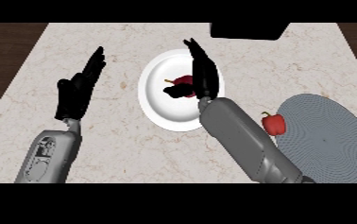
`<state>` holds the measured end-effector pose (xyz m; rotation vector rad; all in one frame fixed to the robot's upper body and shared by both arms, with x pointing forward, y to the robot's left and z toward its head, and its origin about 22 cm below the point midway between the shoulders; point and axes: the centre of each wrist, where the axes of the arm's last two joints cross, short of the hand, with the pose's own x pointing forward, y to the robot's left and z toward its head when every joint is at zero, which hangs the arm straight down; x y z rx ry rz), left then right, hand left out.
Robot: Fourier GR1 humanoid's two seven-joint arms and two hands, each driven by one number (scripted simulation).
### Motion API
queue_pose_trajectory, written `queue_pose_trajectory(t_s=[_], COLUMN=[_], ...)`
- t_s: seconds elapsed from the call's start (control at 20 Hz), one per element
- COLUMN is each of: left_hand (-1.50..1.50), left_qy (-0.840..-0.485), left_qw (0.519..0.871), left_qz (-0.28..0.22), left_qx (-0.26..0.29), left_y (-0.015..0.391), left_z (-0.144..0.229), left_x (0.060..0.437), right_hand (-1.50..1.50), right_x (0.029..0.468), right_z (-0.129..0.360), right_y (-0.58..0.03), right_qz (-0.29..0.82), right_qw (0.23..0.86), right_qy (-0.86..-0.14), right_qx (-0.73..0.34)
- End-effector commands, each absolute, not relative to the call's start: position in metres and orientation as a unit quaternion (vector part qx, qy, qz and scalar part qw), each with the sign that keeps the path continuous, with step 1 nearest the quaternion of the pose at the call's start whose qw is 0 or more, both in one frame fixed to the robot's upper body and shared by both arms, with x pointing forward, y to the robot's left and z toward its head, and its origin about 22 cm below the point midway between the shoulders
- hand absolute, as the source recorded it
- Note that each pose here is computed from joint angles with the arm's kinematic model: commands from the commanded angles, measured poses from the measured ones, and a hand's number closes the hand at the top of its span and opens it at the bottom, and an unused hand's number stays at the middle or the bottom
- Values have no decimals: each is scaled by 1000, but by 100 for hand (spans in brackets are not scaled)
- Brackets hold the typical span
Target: Pick the pear from the placemat and place it in the plate
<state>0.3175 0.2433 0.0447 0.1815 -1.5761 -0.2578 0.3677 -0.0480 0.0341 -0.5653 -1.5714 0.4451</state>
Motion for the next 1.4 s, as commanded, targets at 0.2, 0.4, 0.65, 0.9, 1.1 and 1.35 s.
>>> queue_pose_trajectory(t_s=[0.2,0.4,0.65,0.9,1.1,1.35], left_hand=[0,0,0,0,0,0], left_qy=[-694,-697,-695,-700,-697,-702], left_qw=[707,705,705,701,704,700], left_qz=[-100,-92,-91,-95,-96,-90], left_qx=[93,96,108,100,99,95], left_y=[253,263,266,253,257,274], left_z=[43,46,51,30,40,40], left_x=[298,310,318,309,295,314], right_hand=[-150,-150,-150,-150,-150,-150], right_x=[358,337,319,305,298,283], right_z=[29,21,34,32,31,7], right_y=[-87,-137,-209,-253,-285,-281], right_qz=[39,24,23,38,37,29], right_qw=[657,658,656,657,660,655], right_qy=[-711,-713,-717,-715,-713,-717], right_qx=[-248,-240,-236,-238,-233,-238])
